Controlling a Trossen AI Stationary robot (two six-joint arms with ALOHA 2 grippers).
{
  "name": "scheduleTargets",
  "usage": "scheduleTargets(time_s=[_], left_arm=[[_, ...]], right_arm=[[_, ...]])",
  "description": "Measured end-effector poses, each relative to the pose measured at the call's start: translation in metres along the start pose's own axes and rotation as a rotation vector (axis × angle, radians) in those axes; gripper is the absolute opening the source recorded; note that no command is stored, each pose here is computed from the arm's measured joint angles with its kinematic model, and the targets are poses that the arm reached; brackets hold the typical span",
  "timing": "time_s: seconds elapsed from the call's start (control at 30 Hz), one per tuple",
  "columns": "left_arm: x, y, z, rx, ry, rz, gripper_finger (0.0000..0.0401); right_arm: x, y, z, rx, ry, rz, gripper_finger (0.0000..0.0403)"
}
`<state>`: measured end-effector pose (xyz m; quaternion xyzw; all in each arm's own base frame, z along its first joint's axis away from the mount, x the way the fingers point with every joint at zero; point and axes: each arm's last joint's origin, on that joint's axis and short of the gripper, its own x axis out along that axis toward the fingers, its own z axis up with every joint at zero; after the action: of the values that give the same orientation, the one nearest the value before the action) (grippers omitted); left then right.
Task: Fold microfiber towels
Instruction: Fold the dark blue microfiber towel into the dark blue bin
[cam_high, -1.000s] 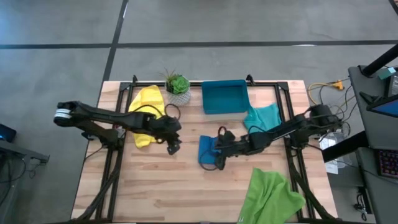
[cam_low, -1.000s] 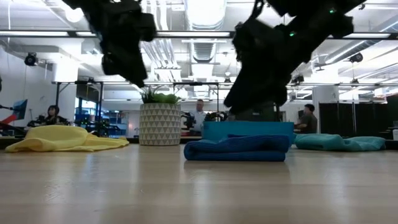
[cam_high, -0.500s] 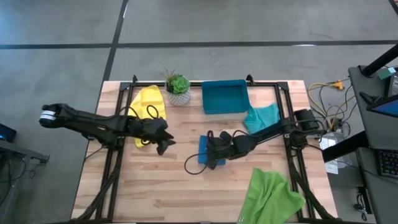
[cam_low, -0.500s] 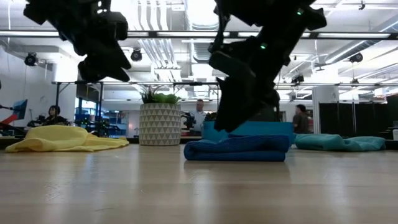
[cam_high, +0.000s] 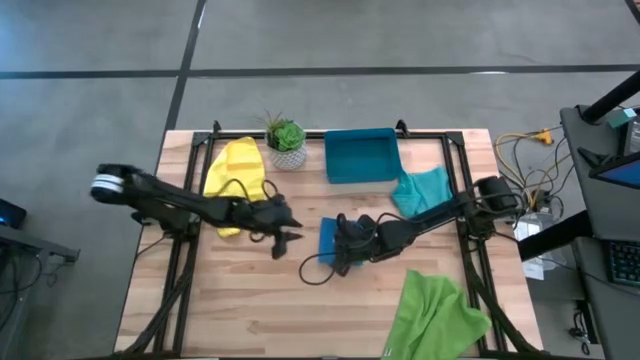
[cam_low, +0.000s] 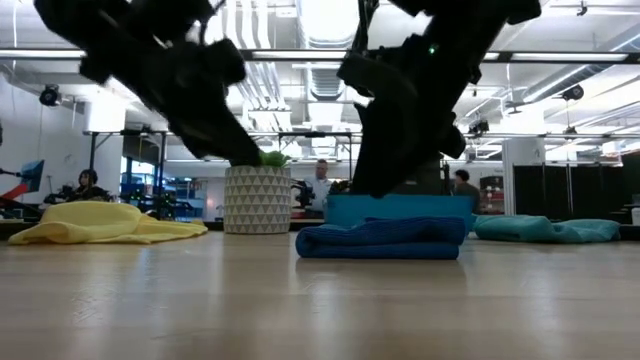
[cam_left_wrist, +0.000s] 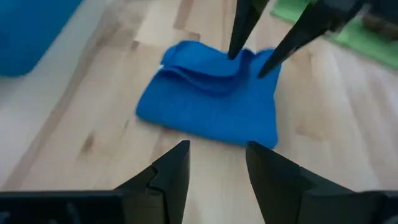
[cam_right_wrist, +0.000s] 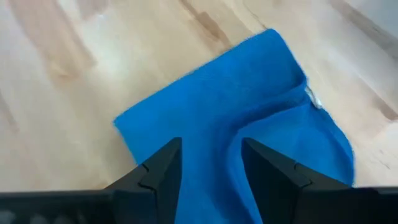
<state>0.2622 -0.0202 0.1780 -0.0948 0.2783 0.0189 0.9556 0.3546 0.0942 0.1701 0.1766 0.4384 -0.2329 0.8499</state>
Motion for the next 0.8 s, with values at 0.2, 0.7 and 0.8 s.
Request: scheduleTargets(time_s=[0.2,0.7,0.8], left_arm=[[0.046,-0.002,-0.008,0.11,-0.151,-0.039,0.008],[0.108,-0.015,-0.03,0.095,0.021,-0.223,0.0],[0.111,-0.016,-0.028,0.075,0.068,-0.216,0.0]], right_arm=[[0.003,0.003,-0.006,-0.027,-0.005,0.013,0.0162],[0.008,-0.003,-0.009,-0.022,-0.012,0.002,0.0162],[0.01,-0.004,-0.01,-0.02,-0.01,-0.002,0.0162]])
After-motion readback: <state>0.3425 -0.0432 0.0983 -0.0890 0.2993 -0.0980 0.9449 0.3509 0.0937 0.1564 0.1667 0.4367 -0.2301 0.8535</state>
